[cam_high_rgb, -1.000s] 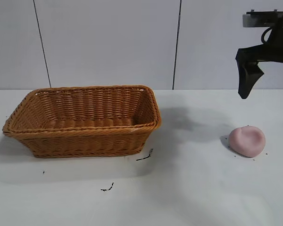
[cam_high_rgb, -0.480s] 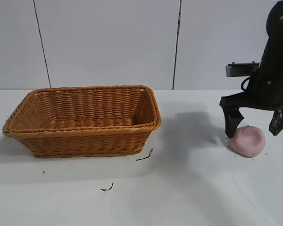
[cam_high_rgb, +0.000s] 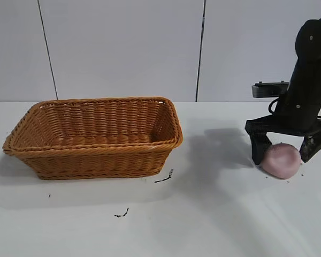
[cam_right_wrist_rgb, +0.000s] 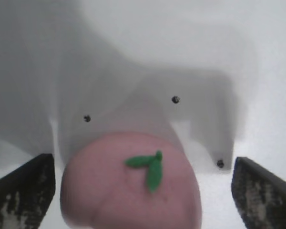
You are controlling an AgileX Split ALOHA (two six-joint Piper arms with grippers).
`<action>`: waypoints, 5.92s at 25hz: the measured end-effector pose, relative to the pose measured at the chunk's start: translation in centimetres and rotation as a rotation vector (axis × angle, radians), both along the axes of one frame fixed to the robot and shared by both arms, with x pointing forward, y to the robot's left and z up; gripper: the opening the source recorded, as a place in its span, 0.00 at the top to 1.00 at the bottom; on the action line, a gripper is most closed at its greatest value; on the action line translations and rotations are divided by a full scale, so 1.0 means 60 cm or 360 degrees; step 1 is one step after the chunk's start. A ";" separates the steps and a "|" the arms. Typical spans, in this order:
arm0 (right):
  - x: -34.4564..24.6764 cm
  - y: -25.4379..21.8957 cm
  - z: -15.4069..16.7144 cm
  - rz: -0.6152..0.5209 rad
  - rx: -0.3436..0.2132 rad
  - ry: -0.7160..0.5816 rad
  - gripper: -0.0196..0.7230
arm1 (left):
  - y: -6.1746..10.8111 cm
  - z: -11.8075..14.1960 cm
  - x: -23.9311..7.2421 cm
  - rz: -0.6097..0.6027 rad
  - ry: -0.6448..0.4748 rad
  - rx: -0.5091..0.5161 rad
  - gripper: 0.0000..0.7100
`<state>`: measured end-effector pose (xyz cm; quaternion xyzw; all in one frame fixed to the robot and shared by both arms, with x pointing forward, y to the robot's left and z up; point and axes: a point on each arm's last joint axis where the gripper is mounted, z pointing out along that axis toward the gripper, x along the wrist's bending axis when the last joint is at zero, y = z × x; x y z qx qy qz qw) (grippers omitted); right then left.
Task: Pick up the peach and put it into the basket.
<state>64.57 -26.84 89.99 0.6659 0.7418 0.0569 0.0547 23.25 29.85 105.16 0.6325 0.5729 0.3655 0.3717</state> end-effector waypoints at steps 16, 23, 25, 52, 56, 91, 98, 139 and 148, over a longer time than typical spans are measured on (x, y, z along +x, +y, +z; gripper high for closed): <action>0.048 0.073 0.281 0.0107 0.0076 -0.0504 0.94 | 0.000 0.000 0.000 0.0000 0.0000 0.0000 0.03; 0.038 0.207 0.339 0.0373 0.0169 -0.0697 0.94 | 0.000 0.000 0.000 0.0000 0.0000 0.0000 0.03; 0.032 0.255 0.345 0.0467 0.0198 -0.0724 0.94 | 0.000 0.000 0.000 0.0000 0.0000 0.0000 0.03; 0.023 0.494 0.068 0.0931 0.0111 -0.0510 0.08 | 0.000 0.000 0.000 0.0000 0.0000 0.0000 0.03; 0.017 0.489 0.132 0.0913 0.0154 -0.0612 0.05 | 0.000 0.000 0.000 0.0000 0.0000 0.0000 0.03; 0.128 -0.003 0.239 -0.0098 -0.0055 -0.0359 0.05 | 0.000 0.000 0.000 0.0000 0.0000 0.0000 0.03; 0.012 -0.011 0.348 -0.0100 -0.0048 -0.0435 0.05 | 0.000 0.000 0.000 0.0000 0.0000 0.0000 0.03; -0.648 -0.056 0.261 -0.0154 0.0055 -0.1356 0.05 | 0.000 0.000 0.000 0.0000 0.0000 0.0000 0.03; -0.682 -0.057 0.264 -0.0189 0.0058 -0.1569 0.05 | 0.000 0.000 0.000 0.0000 0.0000 0.0000 0.03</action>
